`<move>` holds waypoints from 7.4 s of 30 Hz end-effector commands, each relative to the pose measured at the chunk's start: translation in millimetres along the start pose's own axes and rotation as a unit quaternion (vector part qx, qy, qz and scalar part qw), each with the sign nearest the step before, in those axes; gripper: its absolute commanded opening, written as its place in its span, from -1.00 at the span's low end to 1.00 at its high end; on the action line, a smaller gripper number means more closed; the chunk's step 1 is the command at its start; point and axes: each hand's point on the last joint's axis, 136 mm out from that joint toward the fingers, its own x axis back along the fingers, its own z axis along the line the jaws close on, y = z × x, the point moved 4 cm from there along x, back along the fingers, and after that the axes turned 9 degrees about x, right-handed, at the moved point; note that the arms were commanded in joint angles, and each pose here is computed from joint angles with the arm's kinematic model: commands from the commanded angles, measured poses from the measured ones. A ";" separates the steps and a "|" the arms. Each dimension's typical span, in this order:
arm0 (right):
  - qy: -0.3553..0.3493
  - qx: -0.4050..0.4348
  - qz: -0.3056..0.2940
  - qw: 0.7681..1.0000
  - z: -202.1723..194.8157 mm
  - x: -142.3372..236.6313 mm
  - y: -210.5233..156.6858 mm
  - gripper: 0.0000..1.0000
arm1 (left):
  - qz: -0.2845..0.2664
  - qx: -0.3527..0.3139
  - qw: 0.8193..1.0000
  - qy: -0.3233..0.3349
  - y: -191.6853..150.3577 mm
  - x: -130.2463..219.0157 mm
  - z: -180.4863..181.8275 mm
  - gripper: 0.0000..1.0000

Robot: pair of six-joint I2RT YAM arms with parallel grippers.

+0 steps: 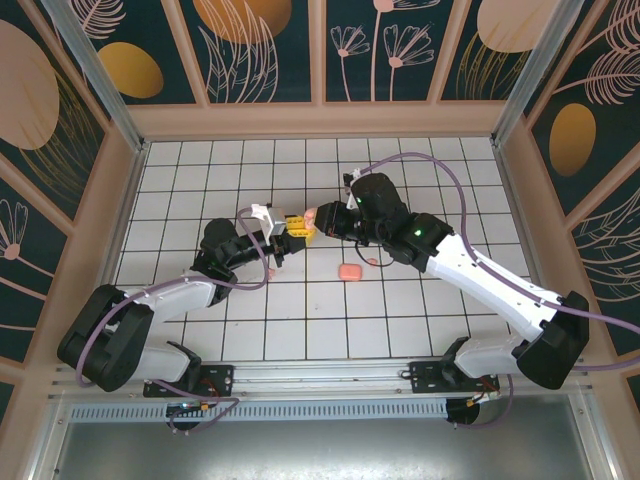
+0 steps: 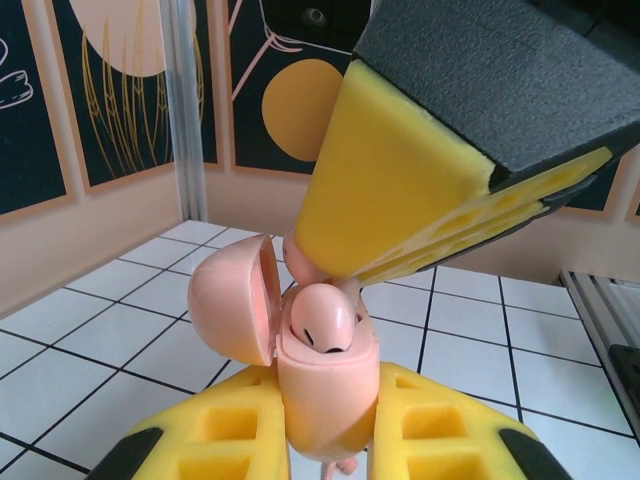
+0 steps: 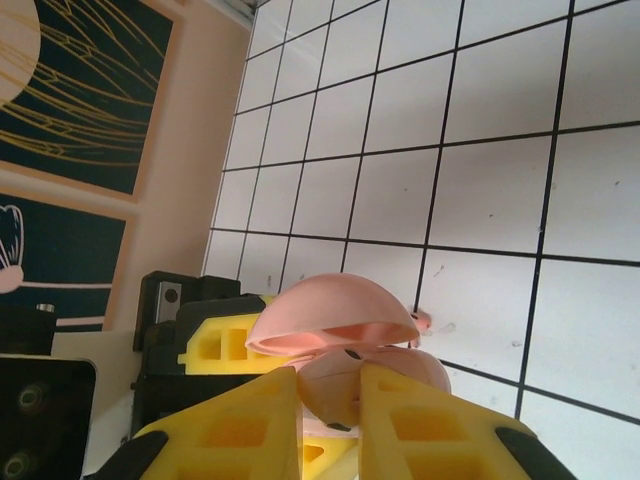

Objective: Insert wireless bluetooth earbuds into charging case

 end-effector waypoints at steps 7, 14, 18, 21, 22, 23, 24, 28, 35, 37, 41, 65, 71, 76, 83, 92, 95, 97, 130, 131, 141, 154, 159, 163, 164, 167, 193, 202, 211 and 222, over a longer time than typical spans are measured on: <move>-0.021 -0.075 -0.003 0.997 -5.6 -0.8 -5.5 -0.67 | -0.022 -0.031 0.999 -0.008 13.1 0.1 -5.7 -0.81; -0.027 -0.056 -0.014 0.998 -1.4 7.4 4.1 -0.39 | -0.020 -0.032 0.999 -0.007 12.3 0.7 -6.0 -0.81; -0.029 -0.046 -0.019 0.998 -0.1 15.0 10.6 -0.33 | -0.020 -0.033 0.999 -0.007 12.2 1.0 -6.0 -0.80; -0.024 -0.038 -0.022 0.999 2.5 18.9 14.5 -0.25 | -0.021 -0.033 0.999 -0.007 12.9 0.4 -6.0 -0.81; -0.024 -0.036 -0.023 0.999 3.3 20.1 15.6 -0.24 | -0.020 -0.033 0.999 -0.007 12.8 0.3 -6.1 -0.81; -0.024 -0.034 -0.025 0.999 3.9 21.6 17.3 -0.22 | -0.021 -0.034 0.999 -0.007 13.1 0.3 -5.8 -0.80; -0.025 -0.030 -0.027 0.999 4.2 23.2 18.5 -0.22 | -0.020 -0.033 0.999 -0.008 12.6 0.2 -6.1 -0.81; -0.028 -0.020 -0.032 0.999 2.3 28.1 24.5 -0.15 | -0.020 -0.033 0.999 -0.008 12.5 0.2 -6.2 -0.81; -0.037 -0.010 -0.017 0.999 -4.4 23.9 27.7 0.05 | -0.021 -0.034 0.999 -0.009 13.5 0.8 -6.8 -0.81; -0.036 -0.008 -0.010 0.999 -4.6 20.5 26.8 0.08 | -0.021 -0.034 0.999 -0.009 13.4 0.7 -6.8 -0.80; -0.035 -0.004 0.000 0.999 -5.0 14.9 24.6 0.10 | -0.021 -0.035 0.999 -0.009 13.7 0.7 -7.0 -0.80; -0.066 -0.014 0.047 0.997 -30.6 -1.8 2.6 -0.15 | -0.024 -0.041 0.999 -0.015 17.0 1.5 -10.0 -0.80; -0.076 -0.017 0.055 0.995 -35.5 -0.7 -1.9 -0.18 | -0.025 -0.041 0.999 -0.015 18.1 1.2 -10.0 -0.81; -0.071 -0.012 0.052 0.996 -33.1 2.0 0.1 -0.14 | -0.024 -0.041 0.999 -0.016 17.3 1.4 -10.1 -0.80; -0.045 -0.004 0.035 0.998 -26.4 9.1 8.3 -0.08 | -0.023 -0.041 0.999 -0.017 17.3 1.8 -10.7 -0.81; -0.014 -0.013 0.017 1.000 -27.3 17.9 9.4 -0.06 | -0.025 -0.043 0.999 -0.018 19.2 1.4 -11.0 -0.80; -0.006 -0.015 0.024 1.000 -26.7 14.9 6.7 -0.06 | -0.026 -0.043 0.999 -0.019 19.6 1.4 -11.2 -0.81; -0.003 -0.015 0.028 0.999 -26.7 13.0 5.2 -0.06 | -0.026 -0.042 0.999 -0.019 19.7 1.4 -11.1 -0.81; 0.180 0.120 -0.057 0.975 -3.4 60.9 39.1 0.20 | -0.039 -0.020 0.996 -0.078 29.5 0.2 -25.9 -0.79; 0.182 0.123 -0.059 0.974 -8.3 61.6 44.6 0.20 | -0.040 -0.018 0.996 -0.081 30.2 0.3 -26.5 -0.79; 0.263 0.140 -0.025 0.954 5.3 49.4 42.1 0.21 | -0.045 -0.021 0.995 -0.088 37.3 0.8 -30.3 -0.78; 0.274 0.136 0.012 0.952 9.6 26.2 31.6 0.21 | -0.046 -0.027 0.995 -0.088 42.0 0.0 -30.5 -0.78; 0.286 0.143 0.023 0.947 14.5 24.3 27.5 0.20 | -0.044 -0.030 0.995 -0.083 42.1 0.2 -29.7 -0.78; 0.300 0.151 0.021 0.942 19.4 30.1 27.0 0.12 | -0.038 -0.031 0.996 -0.075 39.2 0.1 -27.9 -0.78; 0.304 0.154 0.020 0.940 21.1 32.1 26.5 0.11 | -0.038 -0.031 0.996 -0.072 39.2 -0.1 -27.1 -0.78; 0.316 0.167 0.005 0.934 25.9 41.1 27.6 0.06 | -0.032 -0.027 0.997 -0.064 36.6 -0.5 -24.4 -0.79; -0.069 -0.058 -0.102 0.991 -149.8 62.5 50.9 -0.03 | 0.053 0.276 0.956 0.088 2.1 -45.6 35.5 -0.83; -0.150 -0.078 -0.115 0.979 -209.2 91.0 34.3 -0.03 | 0.121 0.408 0.895 0.133 -47.2 -131.6 37.4 -0.84; -0.166 -0.104 -0.124 0.973 -237.5 106.0 11.7 -0.03 | 0.150 0.517 0.819 0.199 -101.6 -203.3 54.7 -0.84; -0.153 -0.117 -0.124 0.973 -249.8 105.0 -0.4 -0.03 | 0.182 0.579 0.754 0.251 -152.2 -230.7 69.6 -0.82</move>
